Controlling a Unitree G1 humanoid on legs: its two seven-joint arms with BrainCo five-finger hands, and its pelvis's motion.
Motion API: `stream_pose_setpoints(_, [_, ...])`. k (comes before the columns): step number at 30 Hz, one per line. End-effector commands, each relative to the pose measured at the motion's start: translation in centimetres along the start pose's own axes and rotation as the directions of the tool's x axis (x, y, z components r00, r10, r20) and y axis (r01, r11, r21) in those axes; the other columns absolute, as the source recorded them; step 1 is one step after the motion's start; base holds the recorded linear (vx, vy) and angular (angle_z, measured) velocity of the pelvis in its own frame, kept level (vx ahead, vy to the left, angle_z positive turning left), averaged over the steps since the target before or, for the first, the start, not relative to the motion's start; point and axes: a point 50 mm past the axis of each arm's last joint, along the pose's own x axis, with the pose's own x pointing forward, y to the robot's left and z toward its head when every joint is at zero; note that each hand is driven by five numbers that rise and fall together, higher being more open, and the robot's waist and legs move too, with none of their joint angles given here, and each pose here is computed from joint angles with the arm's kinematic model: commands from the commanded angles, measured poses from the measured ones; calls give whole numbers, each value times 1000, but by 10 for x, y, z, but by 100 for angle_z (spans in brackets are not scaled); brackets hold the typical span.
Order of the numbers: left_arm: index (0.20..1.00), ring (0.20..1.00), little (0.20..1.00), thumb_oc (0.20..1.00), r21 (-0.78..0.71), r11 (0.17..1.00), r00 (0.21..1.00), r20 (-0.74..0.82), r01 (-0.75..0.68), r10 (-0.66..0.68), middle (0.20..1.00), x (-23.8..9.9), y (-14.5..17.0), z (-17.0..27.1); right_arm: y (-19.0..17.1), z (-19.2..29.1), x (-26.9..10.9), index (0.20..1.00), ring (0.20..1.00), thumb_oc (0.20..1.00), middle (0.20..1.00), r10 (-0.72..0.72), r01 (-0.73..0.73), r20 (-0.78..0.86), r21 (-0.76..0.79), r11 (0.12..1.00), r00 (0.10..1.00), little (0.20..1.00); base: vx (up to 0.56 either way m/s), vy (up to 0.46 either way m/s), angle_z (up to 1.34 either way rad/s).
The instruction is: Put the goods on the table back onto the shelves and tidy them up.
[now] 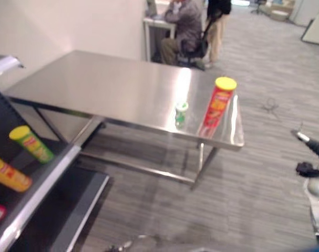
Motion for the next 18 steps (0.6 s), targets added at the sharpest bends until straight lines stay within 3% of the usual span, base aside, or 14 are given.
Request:
stream_pose_setpoints(1, [1000,1000,1000,1000,-54,998,1000,9,-19,20,1000,1,-1,5,-19,28,18,1000,1000,1000,1000,-101,107,182,-20,994,978,1000,281,200,-7])
stream_pose_setpoints(2, [1000,1000,1000,1000,-144,988,998,-22,-59,57,1000,0,5,-4,-6,51,23,1000,1000,1000,1000,-79,57,248,93,994,966,1000,214,153,-12])
stream_pose_setpoints(7, [1000,1000,1000,1000,-178,978,994,-44,-111,105,1000,-2,22,-9,15,68,26,1000,1000,1000,1000,-19,-32,290,167,985,957,1000,245,177,-56])
stream_pose_setpoints(9, [1000,1000,1000,1000,-158,979,991,-55,-130,123,1000,-3,28,-9,20,74,26,1000,1000,1000,1000,-6,-53,309,181,982,951,1000,148,111,-39])
stream_pose_setpoints(10, [1000,1000,1000,1000,-115,981,987,-56,-157,151,1000,-4,39,-7,28,94,26,1000,1000,1000,1000,13,-113,358,260,959,934,1000,201,134,-54])
stream_pose_setpoints(13, [1000,1000,1000,1000,-41,988,988,-43,-148,146,1000,-4,40,-5,29,102,26,1000,1000,1000,1000,-3,-120,377,301,946,926,1000,184,145,-60])
stream_pose_setpoints(18, [1000,1000,1000,1000,48,993,994,24,-108,107,1000,-1,30,9,11,109,26,1000,1000,1000,1000,-75,-84,398,366,927,914,1000,119,-58,19])
